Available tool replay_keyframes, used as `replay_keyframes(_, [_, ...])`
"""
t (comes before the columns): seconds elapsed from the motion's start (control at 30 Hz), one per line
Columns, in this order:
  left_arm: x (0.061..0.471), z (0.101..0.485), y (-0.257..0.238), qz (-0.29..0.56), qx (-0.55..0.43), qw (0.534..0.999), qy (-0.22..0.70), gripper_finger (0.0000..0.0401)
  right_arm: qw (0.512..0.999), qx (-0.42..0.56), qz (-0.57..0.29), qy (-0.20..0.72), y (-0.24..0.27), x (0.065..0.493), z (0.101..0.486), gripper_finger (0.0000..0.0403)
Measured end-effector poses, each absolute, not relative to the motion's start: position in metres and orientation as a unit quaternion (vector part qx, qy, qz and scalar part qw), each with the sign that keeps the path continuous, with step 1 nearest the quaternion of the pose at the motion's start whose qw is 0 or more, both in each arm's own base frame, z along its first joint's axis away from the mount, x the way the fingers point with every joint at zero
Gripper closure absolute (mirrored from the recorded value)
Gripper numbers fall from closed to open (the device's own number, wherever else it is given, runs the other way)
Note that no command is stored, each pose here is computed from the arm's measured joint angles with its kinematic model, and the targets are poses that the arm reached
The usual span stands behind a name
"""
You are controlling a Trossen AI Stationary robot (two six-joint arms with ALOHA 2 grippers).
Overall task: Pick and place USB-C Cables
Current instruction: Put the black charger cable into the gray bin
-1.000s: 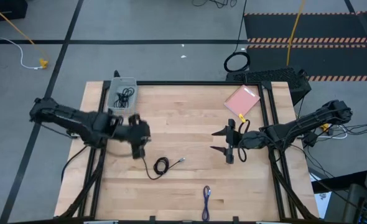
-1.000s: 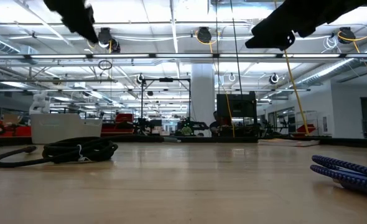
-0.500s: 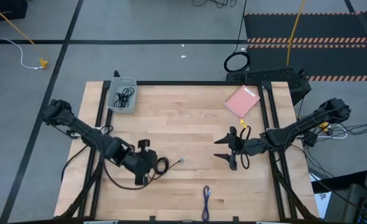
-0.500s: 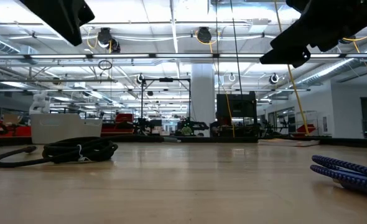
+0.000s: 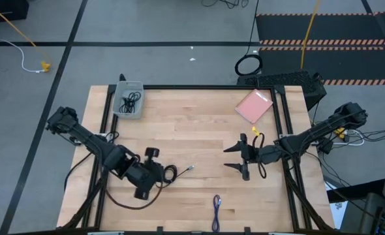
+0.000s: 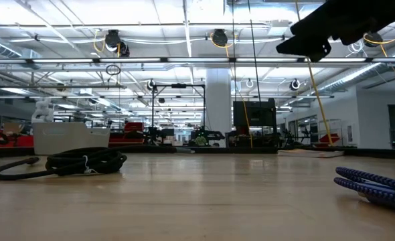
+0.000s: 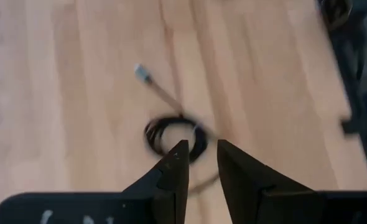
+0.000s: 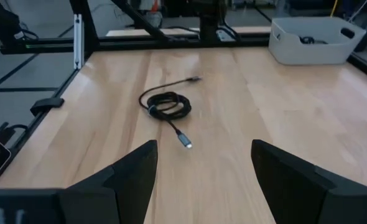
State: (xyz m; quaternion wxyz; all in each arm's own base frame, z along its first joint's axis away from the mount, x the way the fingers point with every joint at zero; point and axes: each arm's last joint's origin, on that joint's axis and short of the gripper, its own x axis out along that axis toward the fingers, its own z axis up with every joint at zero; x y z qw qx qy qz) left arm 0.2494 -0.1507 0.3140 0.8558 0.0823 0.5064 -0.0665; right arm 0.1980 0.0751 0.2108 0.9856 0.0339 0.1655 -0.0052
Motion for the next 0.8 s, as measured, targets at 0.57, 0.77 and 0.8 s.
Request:
replay_keyframes(0.57, [0.261, 0.335, -0.152, -0.116, 0.132, 0.784, 0.595, 0.0314, 0.987, 0.013, -0.002, 0.159, 0.075, 0.198, 0.212, 0.0149])
replay_keyframes(0.77, [0.285, 0.316, -0.164, -0.146, 0.180, 0.755, 0.614, 0.0314, 0.987, 0.013, -0.002, 0.159, 0.075, 0.198, 0.212, 0.0149])
replay_keyframes(0.8, [0.289, 0.314, -0.165, -0.150, 0.187, 0.752, 0.614, 0.0314, 0.987, 0.013, -0.002, 0.159, 0.075, 0.198, 0.212, 0.0149])
